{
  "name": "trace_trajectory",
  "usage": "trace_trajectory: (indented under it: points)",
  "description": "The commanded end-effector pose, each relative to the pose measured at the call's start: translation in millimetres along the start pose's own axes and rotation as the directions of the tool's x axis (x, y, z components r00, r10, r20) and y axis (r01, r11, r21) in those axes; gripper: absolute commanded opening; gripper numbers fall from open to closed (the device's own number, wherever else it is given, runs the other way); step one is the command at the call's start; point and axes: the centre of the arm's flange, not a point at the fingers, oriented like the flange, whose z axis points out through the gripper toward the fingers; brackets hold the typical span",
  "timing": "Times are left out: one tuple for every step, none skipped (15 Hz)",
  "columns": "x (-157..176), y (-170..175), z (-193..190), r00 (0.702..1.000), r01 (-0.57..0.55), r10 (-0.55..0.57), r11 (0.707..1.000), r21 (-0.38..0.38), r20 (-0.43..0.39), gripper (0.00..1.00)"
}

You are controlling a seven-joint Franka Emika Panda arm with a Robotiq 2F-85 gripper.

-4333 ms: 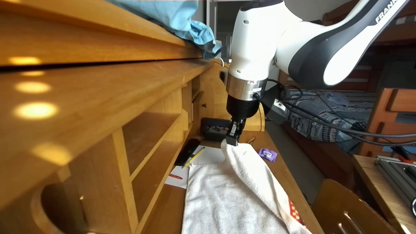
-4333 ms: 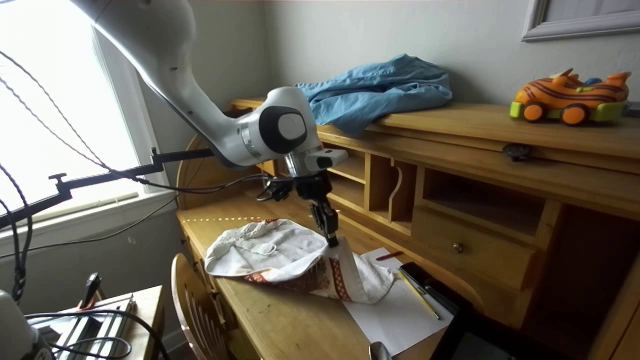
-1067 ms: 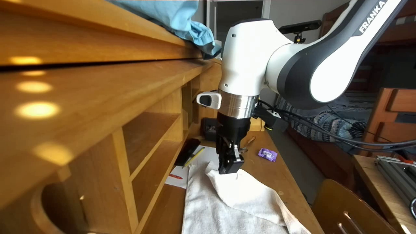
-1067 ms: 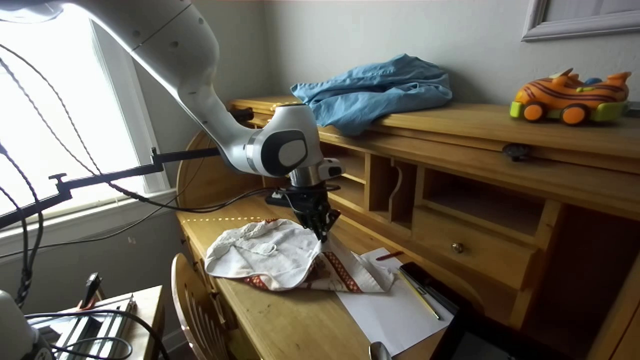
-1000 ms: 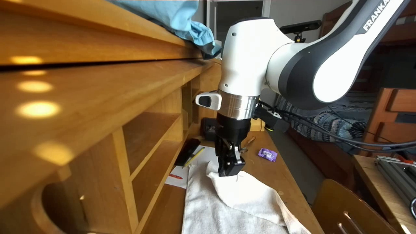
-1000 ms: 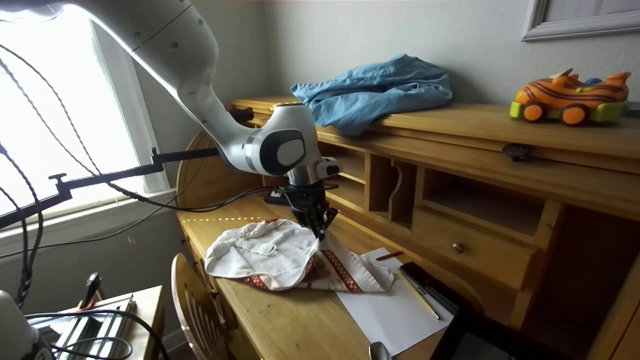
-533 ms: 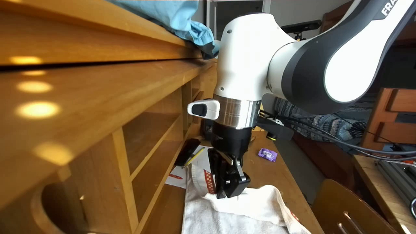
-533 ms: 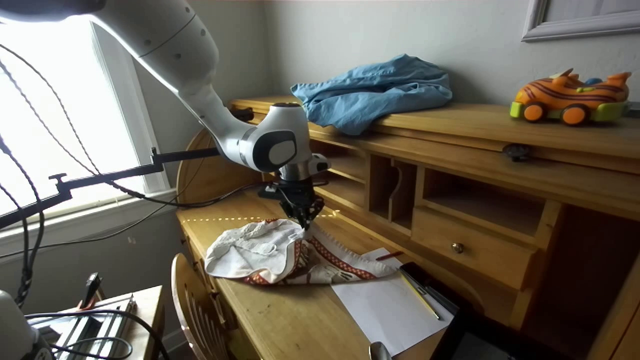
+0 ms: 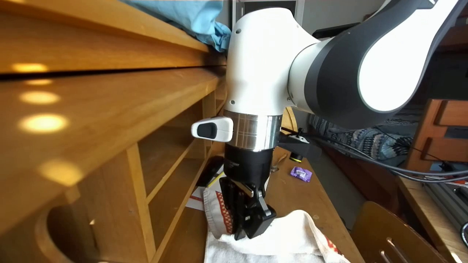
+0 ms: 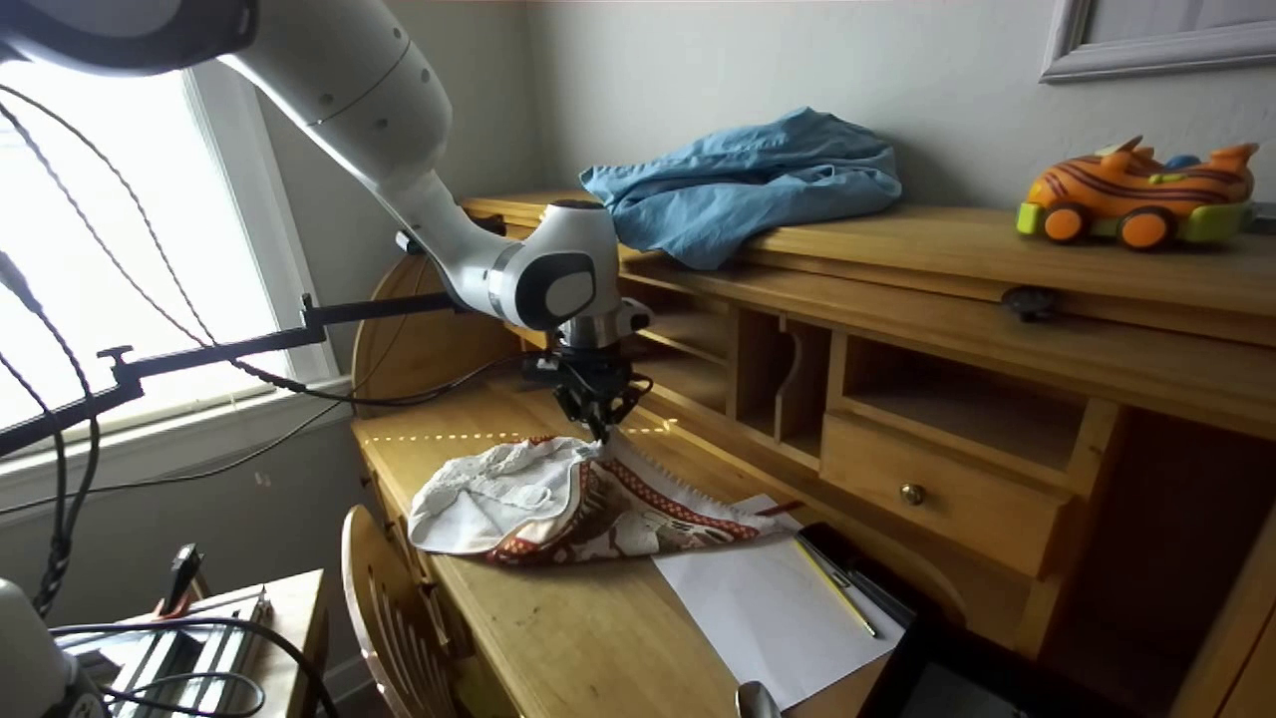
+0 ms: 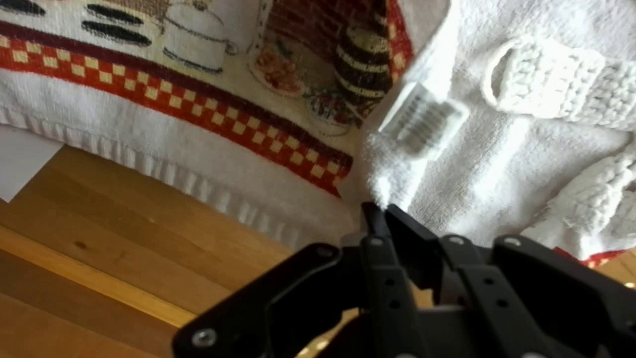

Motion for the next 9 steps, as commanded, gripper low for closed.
trace_trajectory:
  points:
    - [25,-1,10,0.996,0.073,-0.076,0.995,0.064,0.040,0.02]
    - [29,-5,15,0.994,0.093,-0.097,0.992,0.081,0.056,0.02]
    - [31,-8,18,0.991,0.109,-0.117,0.989,0.102,0.068,0.02]
    - [32,-13,22,0.988,0.122,-0.131,0.986,0.115,0.078,0.02]
    - [32,-17,25,0.985,0.137,-0.149,0.982,0.130,0.087,0.02]
    - [33,-20,27,0.982,0.150,-0.164,0.979,0.137,0.093,0.02]
    - [34,-22,29,0.980,0.159,-0.174,0.977,0.142,0.100,0.02]
    - [34,-25,30,0.978,0.166,-0.182,0.975,0.148,0.104,0.02]
    - [35,-27,30,0.976,0.172,-0.189,0.974,0.151,0.107,0.02]
